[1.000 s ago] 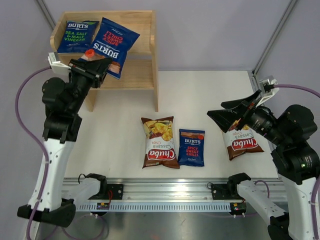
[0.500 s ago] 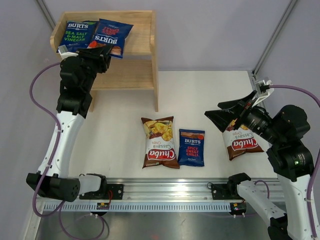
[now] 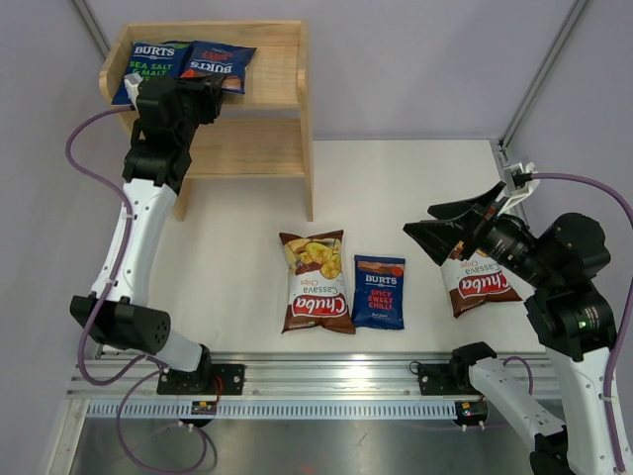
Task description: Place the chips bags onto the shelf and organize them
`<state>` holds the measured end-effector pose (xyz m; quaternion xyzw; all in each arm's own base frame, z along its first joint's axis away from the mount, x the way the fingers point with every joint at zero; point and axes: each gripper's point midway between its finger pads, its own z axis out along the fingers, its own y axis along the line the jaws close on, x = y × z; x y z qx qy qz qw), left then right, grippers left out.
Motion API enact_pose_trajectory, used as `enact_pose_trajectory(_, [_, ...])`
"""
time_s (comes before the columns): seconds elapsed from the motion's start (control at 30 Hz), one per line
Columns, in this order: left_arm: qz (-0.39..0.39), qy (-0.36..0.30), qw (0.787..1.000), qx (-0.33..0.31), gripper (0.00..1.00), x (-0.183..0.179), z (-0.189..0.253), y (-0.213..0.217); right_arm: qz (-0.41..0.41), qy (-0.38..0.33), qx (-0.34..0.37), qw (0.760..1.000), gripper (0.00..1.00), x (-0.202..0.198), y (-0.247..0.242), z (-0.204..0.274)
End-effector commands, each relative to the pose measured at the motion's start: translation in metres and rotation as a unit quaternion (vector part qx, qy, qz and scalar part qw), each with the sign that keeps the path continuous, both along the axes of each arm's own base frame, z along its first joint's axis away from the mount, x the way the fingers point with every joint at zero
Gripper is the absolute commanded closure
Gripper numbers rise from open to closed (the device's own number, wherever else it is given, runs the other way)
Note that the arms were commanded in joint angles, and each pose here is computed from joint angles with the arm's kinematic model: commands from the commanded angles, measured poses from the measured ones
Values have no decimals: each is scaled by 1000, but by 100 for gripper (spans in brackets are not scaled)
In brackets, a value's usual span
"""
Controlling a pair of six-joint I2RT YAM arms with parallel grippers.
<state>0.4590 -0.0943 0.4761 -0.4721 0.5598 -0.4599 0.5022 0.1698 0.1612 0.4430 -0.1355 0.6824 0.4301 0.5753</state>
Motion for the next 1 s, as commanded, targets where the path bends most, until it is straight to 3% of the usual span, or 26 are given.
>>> enact_pose_trajectory(0.0, [23, -16, 1000, -14, 98, 8, 22, 7, 6, -28, 10, 1000, 1, -2, 1, 12])
enact_pose_trajectory(0.67, [82, 2, 996, 26, 86, 26, 16, 9, 10, -29, 16, 999, 1, -4, 2, 13])
enact_pose_trajectory(0.77, [87, 10, 996, 33, 77, 26, 13, 6, 10, -29, 14, 999, 0, -4, 2, 12])
enact_pose_trajectory(0.9, [101, 17, 993, 62, 56, 14, 20, 5, 9, -30, 12, 999, 1, -5, 1, 13])
enact_pose_trajectory(0.97, [107, 31, 991, 71, 52, 10, 20, 7, 10, -28, 15, 999, 0, -6, 1, 13])
